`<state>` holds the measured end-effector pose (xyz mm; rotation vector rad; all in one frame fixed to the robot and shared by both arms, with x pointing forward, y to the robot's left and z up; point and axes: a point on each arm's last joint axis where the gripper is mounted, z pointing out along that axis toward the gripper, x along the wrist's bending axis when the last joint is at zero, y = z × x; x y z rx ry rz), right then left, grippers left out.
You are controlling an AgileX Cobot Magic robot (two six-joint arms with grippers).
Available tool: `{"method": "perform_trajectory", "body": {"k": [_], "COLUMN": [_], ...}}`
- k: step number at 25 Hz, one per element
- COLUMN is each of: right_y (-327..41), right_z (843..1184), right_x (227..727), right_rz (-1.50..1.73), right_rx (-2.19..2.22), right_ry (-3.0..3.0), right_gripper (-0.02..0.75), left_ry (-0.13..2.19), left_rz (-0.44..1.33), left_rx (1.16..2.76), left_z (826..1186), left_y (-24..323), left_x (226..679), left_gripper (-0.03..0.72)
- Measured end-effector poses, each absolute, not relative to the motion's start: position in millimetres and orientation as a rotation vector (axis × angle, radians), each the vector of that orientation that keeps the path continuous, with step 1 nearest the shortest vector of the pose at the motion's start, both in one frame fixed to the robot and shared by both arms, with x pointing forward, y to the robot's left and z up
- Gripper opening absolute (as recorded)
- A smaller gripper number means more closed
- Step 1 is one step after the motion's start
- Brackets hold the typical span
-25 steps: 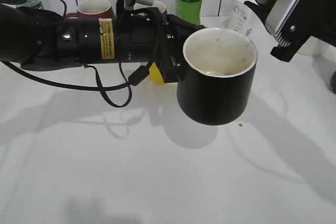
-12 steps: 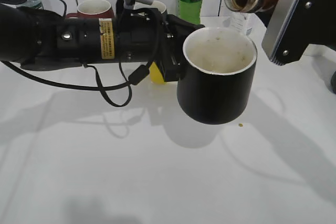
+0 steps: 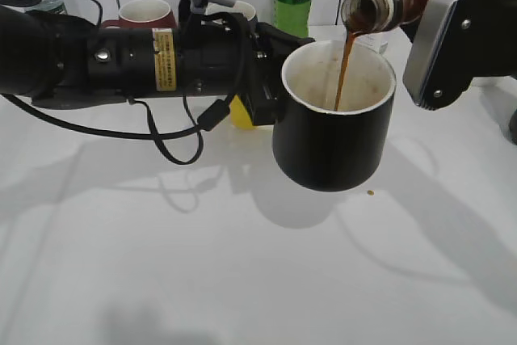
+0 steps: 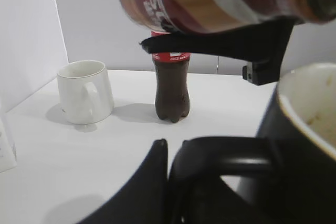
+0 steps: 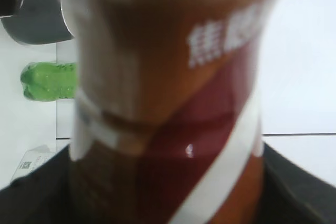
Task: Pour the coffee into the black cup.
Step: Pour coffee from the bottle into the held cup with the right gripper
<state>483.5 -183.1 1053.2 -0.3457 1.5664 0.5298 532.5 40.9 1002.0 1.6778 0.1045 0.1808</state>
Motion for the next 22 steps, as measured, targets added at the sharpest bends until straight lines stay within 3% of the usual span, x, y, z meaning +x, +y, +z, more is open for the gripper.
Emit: {"method": "perform_trajectory", "body": {"k": [22], "right_y": [-183.1], "right_z": [1053.2], "right_x": [483.5], "right_rz": [0.5], "right_rx": [-0.376], "right_ry": [1.556], "right_gripper": [0.526], "left_ry": [0.087], "left_rz": [0.18], "left_rx": [1.693], "left_z": [1000.7], "left_y": [40.8], "left_x": [531.5], "left_gripper": [0.042]}}
